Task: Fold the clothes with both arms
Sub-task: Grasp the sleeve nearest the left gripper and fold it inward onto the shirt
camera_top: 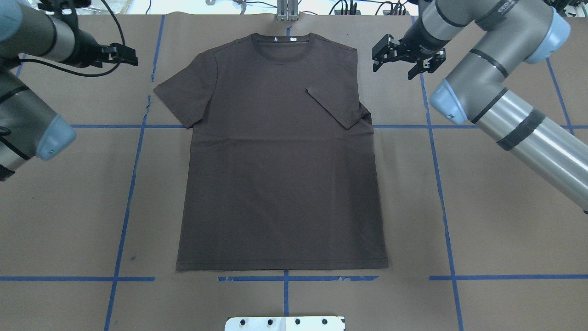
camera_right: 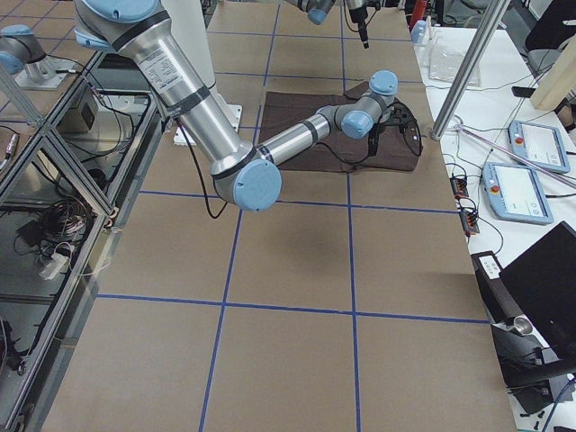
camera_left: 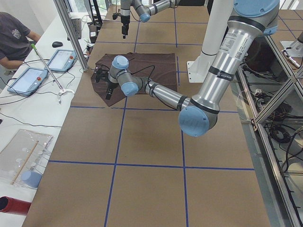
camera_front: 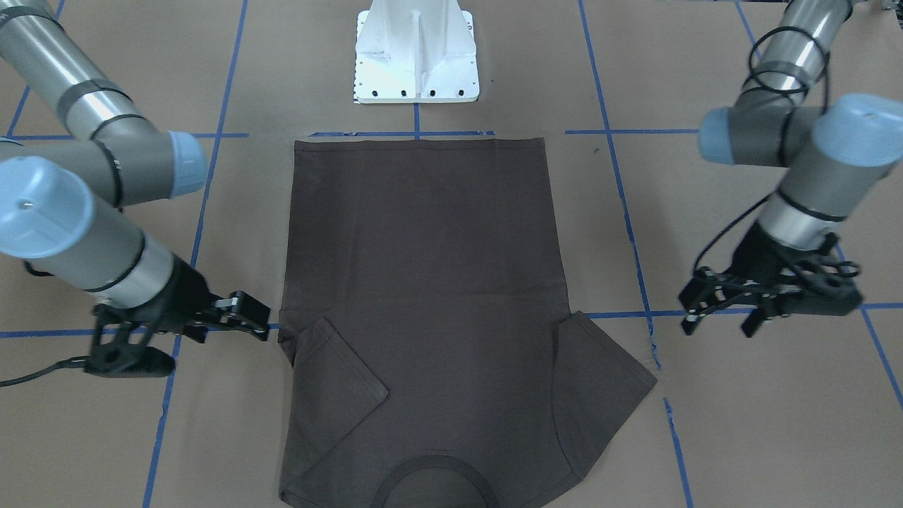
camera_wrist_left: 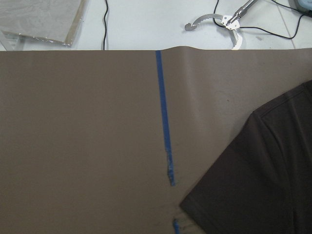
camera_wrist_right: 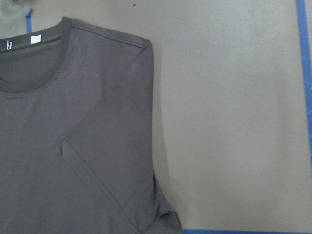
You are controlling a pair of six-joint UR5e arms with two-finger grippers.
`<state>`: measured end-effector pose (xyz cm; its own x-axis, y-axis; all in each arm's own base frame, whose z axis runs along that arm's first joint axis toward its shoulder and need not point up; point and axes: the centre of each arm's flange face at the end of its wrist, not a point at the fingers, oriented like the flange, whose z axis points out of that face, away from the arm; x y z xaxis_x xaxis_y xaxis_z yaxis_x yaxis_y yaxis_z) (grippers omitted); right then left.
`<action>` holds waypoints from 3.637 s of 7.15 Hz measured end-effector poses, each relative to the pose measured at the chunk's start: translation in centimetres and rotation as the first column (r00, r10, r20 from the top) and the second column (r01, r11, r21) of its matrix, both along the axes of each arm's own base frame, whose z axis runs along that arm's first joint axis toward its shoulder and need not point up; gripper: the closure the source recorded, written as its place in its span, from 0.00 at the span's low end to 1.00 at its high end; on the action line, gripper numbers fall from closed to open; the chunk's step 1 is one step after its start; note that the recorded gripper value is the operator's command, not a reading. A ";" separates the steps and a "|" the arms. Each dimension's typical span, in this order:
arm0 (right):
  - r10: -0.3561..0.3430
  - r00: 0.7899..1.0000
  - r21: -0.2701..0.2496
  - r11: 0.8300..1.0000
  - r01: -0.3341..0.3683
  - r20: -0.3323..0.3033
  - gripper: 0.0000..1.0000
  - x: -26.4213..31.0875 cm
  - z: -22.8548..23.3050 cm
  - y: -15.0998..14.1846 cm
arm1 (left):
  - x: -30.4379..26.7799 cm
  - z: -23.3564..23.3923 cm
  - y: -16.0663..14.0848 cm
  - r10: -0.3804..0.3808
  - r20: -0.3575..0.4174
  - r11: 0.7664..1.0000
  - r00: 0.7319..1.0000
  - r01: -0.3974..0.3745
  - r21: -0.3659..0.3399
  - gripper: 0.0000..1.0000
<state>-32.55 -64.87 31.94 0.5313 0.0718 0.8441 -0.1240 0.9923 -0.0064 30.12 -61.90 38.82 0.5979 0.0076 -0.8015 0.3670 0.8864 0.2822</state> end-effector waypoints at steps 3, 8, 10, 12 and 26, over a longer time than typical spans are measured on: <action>-0.021 1.000 0.023 1.000 0.021 -0.006 0.00 1.8 1.6 0.1 | 8.0 2.8 -1.1 -0.116 0.031 0.993 0.993 0.117 -0.023 0.00; -0.025 1.000 0.023 0.999 0.025 -0.008 0.00 0.7 1.2 0.5 | 12.1 7.0 -1.6 -0.123 0.071 0.992 0.990 0.124 -0.014 0.19; -0.026 1.000 0.022 0.999 0.027 -0.009 0.00 0.5 1.3 0.6 | 12.3 7.2 -1.7 -0.121 0.069 0.993 0.990 0.122 -0.008 0.63; -0.029 1.000 0.022 0.999 0.029 -0.010 0.00 0.3 1.4 0.7 | 12.2 7.3 -1.7 -0.119 0.071 0.993 0.990 0.119 -0.004 1.00; -0.025 0.999 0.017 1.000 0.026 -0.019 0.00 1.2 3.6 2.1 | 24.8 -16.0 -1.8 -0.157 -0.132 0.978 0.979 0.135 -0.160 0.00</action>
<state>-31.38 -62.81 35.53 0.5488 0.0435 0.8349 -0.0985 0.9951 0.0129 54.88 -63.75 22.86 0.4631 -0.1974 -0.8640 0.5223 0.8484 0.0861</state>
